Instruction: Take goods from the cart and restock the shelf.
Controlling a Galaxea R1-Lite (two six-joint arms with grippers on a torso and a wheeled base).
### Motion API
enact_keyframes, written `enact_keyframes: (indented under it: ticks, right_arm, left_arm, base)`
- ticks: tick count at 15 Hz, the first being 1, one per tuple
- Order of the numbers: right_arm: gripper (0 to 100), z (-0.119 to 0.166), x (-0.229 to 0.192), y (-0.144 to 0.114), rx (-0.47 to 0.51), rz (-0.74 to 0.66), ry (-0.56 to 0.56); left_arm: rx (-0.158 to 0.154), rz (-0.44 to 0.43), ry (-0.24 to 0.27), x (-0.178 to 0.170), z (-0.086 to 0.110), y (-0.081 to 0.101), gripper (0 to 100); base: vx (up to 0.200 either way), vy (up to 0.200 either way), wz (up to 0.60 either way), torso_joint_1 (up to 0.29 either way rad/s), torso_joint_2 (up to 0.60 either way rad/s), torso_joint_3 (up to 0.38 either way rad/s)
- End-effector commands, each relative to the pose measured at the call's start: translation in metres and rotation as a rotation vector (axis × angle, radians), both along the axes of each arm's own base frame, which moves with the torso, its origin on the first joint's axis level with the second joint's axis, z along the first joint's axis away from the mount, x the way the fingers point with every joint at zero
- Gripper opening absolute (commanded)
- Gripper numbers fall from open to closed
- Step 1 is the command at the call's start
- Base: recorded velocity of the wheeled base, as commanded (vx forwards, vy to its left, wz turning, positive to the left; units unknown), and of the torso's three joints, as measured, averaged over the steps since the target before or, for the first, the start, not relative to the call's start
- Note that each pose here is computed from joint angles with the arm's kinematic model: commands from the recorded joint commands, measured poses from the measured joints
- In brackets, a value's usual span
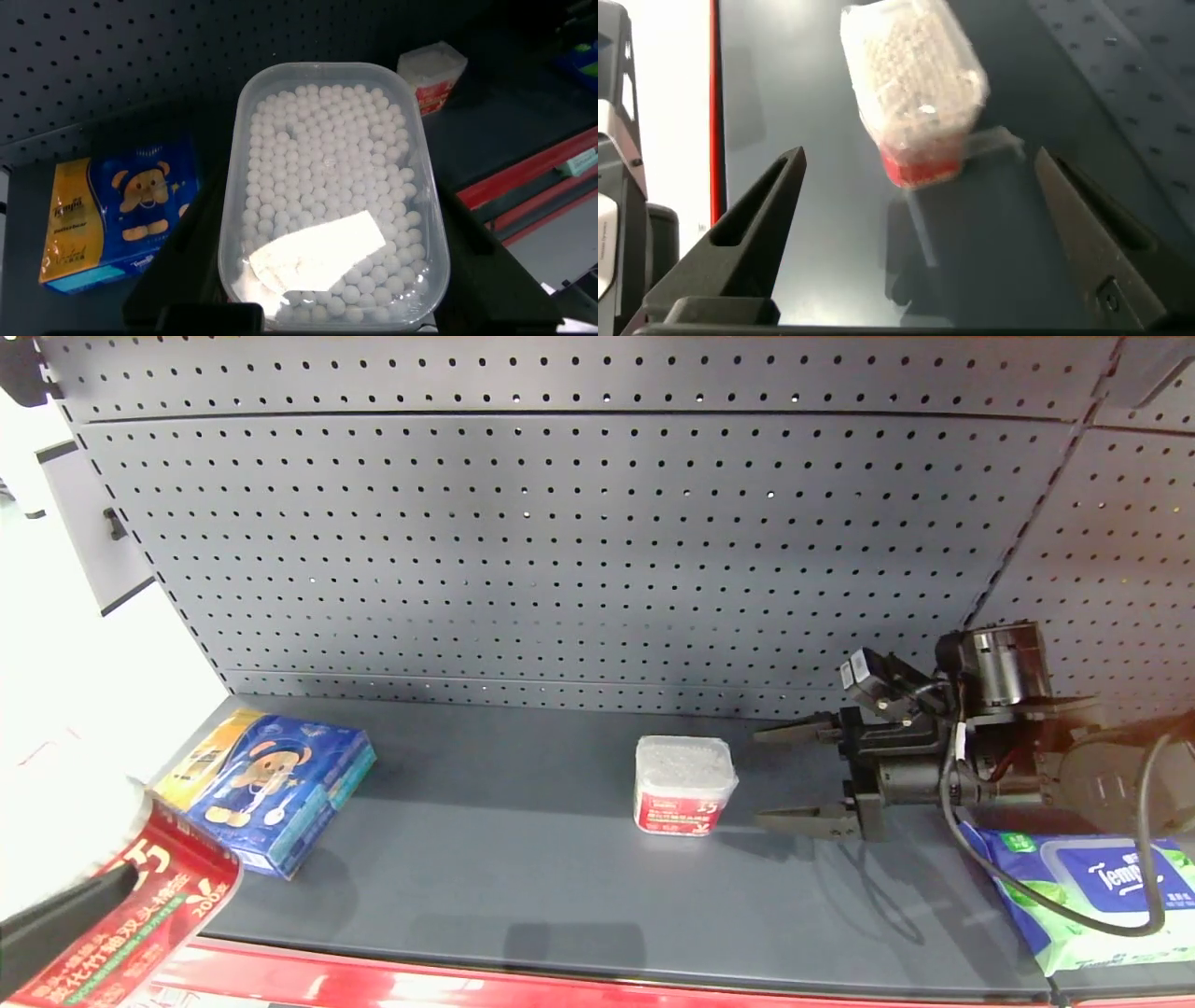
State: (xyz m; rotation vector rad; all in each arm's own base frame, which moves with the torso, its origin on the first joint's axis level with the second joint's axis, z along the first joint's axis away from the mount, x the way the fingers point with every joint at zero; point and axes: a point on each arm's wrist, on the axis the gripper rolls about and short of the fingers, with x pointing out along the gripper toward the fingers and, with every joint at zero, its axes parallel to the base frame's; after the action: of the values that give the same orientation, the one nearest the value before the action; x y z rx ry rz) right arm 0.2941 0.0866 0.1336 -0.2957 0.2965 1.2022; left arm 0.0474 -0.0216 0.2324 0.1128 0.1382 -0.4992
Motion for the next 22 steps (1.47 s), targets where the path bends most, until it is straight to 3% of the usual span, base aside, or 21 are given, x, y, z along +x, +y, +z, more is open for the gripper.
enact_keyframes:
  ticks: [1, 17, 18, 22]
  right_arm:
    - [100, -0.011, 0.009, 0.011, -0.009, 0.027, 0.028]
    - [100, -0.037, 0.043, 0.059, -0.032, 0.124, 0.02]
    - [0, -0.037, 0.042, 0.06, -0.035, 0.125, 0.019]
    - [0, -0.027, 0.029, 0.06, -0.035, 0.133, 0.009]
  left_arm:
    - [0.008, 0.0, 0.016, 0.006, 0.002, -0.002, 0]
    - [0.012, -0.004, 0.033, 0.011, 0.002, -0.004, 0]
    - [0.012, -0.004, 0.032, 0.011, 0.002, -0.004, 0]
    - [0.012, -0.004, 0.035, 0.011, 0.001, -0.004, 0]
  base:
    - [0.0, 0.0, 0.0, 0.0, 0.0, 0.0]
    - [0.0, 0.0, 0.0, 0.0, 0.0, 0.0]
    - [0.0, 0.0, 0.0, 0.0, 0.0, 0.0]
    - [0.0, 0.0, 0.0, 0.0, 0.0, 0.0]
